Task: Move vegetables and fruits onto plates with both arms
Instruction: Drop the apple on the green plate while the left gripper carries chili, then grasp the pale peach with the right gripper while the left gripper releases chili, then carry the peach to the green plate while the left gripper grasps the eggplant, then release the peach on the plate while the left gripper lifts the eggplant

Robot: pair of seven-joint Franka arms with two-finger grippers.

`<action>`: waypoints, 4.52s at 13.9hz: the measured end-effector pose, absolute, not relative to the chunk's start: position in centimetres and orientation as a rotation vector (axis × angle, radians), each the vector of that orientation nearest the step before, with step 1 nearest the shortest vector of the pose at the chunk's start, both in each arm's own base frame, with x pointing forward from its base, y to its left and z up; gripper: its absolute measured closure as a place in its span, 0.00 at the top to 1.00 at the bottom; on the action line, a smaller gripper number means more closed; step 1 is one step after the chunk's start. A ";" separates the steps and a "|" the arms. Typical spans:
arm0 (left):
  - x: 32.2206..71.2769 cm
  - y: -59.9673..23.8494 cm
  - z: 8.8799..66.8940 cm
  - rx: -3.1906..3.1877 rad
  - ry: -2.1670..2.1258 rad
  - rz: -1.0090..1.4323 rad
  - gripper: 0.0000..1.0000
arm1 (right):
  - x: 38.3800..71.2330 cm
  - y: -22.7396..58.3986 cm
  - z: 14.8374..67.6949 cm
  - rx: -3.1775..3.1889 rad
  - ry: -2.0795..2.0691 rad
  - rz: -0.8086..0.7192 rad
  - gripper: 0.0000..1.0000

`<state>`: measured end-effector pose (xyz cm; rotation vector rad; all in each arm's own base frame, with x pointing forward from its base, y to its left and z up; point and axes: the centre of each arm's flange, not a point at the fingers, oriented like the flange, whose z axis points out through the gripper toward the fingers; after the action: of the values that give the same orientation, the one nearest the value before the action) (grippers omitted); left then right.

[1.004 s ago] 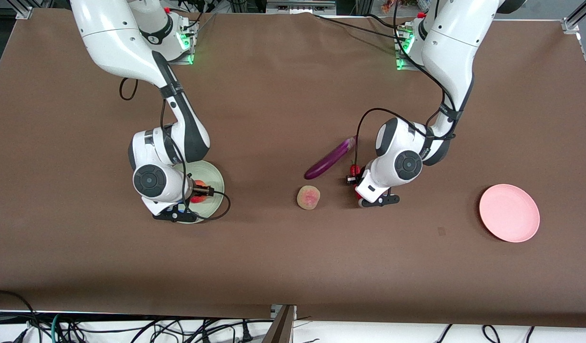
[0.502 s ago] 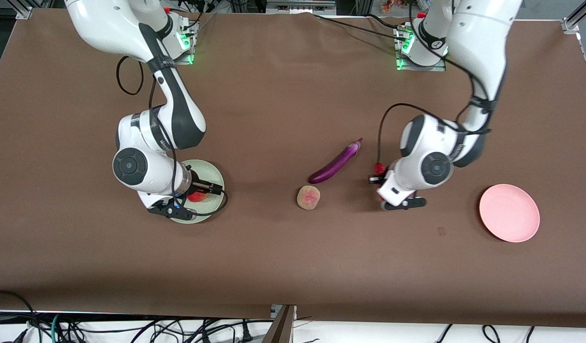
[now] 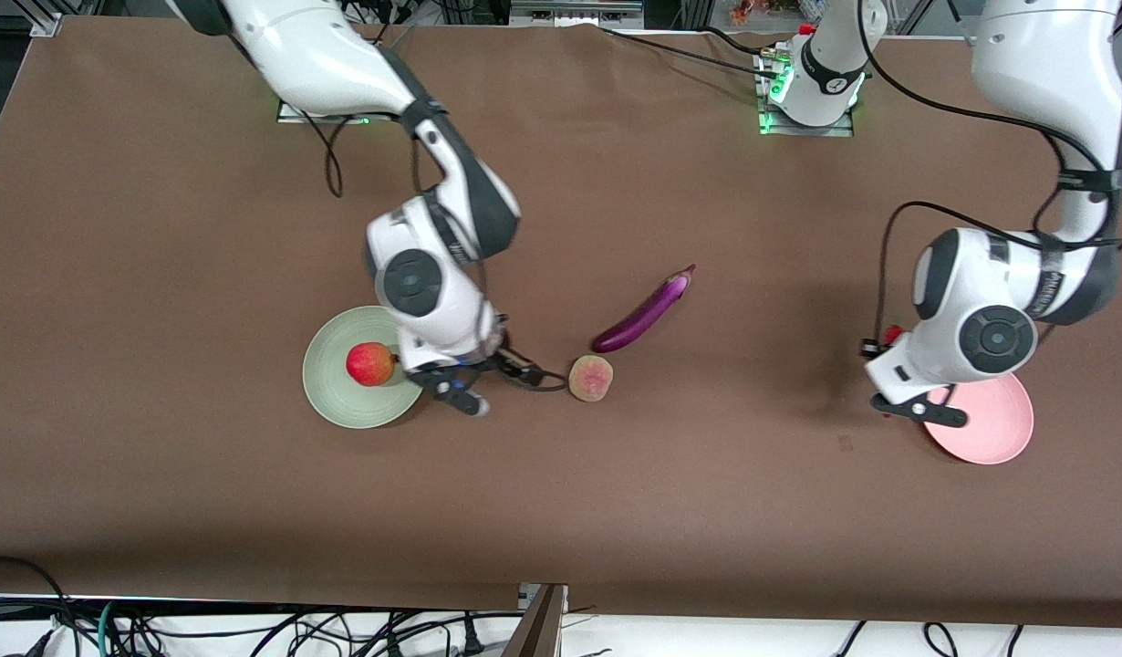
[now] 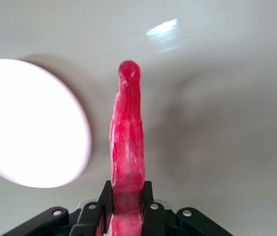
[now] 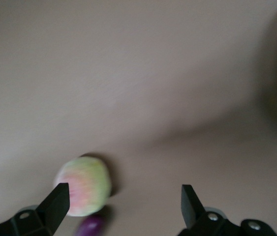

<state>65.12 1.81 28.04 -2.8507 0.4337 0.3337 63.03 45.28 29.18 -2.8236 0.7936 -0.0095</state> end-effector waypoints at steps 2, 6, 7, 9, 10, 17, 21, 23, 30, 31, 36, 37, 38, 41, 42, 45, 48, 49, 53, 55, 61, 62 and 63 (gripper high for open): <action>65.8 5.8 27.0 -2.811 0.656 0.294 0.27 | 61.4 49.3 26.3 -2.776 0.822 -0.090 1.00; 66.5 9.3 25.0 -2.770 0.897 0.225 0.31 | 59.9 52.2 21.8 -2.722 0.862 -0.152 1.00; 66.5 9.5 24.8 -2.768 0.907 0.224 0.41 | 59.7 52.6 21.4 -2.724 0.864 -0.155 1.00; 66.7 9.6 24.8 -2.766 0.913 0.213 0.61 | 59.3 53.2 20.7 -2.728 0.856 -0.168 1.00; 66.7 9.6 24.9 -2.765 0.914 0.210 0.70 | 59.2 53.3 20.4 -2.726 0.853 -0.176 1.00; 66.9 2.0 27.0 -2.852 1.026 0.208 1.00 | 60.5 52.2 21.7 -2.812 0.780 -0.194 0.71; 66.2 -7.5 30.7 -2.873 1.218 0.152 1.00 | 64.9 44.8 29.3 -2.944 0.622 -0.069 0.71; 64.9 -12.5 31.9 -2.934 1.308 0.138 1.00 | 66.5 39.9 32.9 -2.993 0.496 0.032 0.71; 57.9 -28.2 29.7 -2.989 1.467 0.118 1.00 | 67.4 27.6 29.0 -3.104 0.179 0.111 0.71; 56.5 -30.3 28.6 -3.008 1.436 0.098 1.00 | 66.8 26.2 27.8 -3.110 0.150 0.096 0.71; 51.6 -33.8 22.7 -3.070 1.389 0.004 1.00 | 64.5 22.0 25.5 -3.125 0.082 0.113 0.71; 50.8 -33.9 21.4 -3.065 1.394 -0.023 1.00 | 64.2 21.5 25.2 -3.125 0.075 0.106 0.71; 50.2 -33.9 20.2 -3.049 1.394 -0.043 1.00 | 63.9 21.0 24.8 -3.125 0.071 0.097 0.71; 48.8 -34.7 18.0 -3.017 1.363 -0.029 0.91 | 63.2 19.9 23.2 -3.125 0.067 0.067 0.71; 48.5 -34.9 17.6 -3.012 1.356 -0.025 0.81 | 63.0 19.8 22.8 -3.122 0.075 0.065 0.71; 49.0 -34.4 17.4 -2.986 1.361 -0.045 0.47 | 63.1 19.9 23.7 -3.092 0.106 0.062 0.93; 51.3 -32.0 19.4 -2.969 1.287 -0.025 0.37 | 63.2 20.8 29.1 -3.064 0.156 0.128 1.00; 52.7 -30.3 21.0 -2.952 1.231 0.015 0.35 | 63.2 21.2 31.9 -3.053 0.162 0.150 1.00; 58.5 -22.3 29.5 -2.879 0.996 0.176 0.34 | 61.5 21.2 43.1 -3.001 0.146 0.139 1.00; 61.2 -16.2 32.4 -2.850 0.965 0.261 0.34 | 60.0 20.0 48.4 -2.985 0.135 0.115 1.00; 63.8 8.3 31.7 -2.761 1.115 0.340 0.34 | 54.7 14.1 58.5 -3.030 0.066 0.101 1.00; 63.9 10.8 31.1 -2.730 1.162 0.323 0.34 | 54.3 12.9 59.0 -3.027 0.043 0.098 1.00; 64.0 13.0 30.4 -2.705 1.227 0.306 0.34 | 54.1 11.4 59.1 -3.024 0.023 0.107 1.00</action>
<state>63.95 12.98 30.37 -2.7053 1.2265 0.3062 54.07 11.43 59.12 -3.0240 0.0231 0.1073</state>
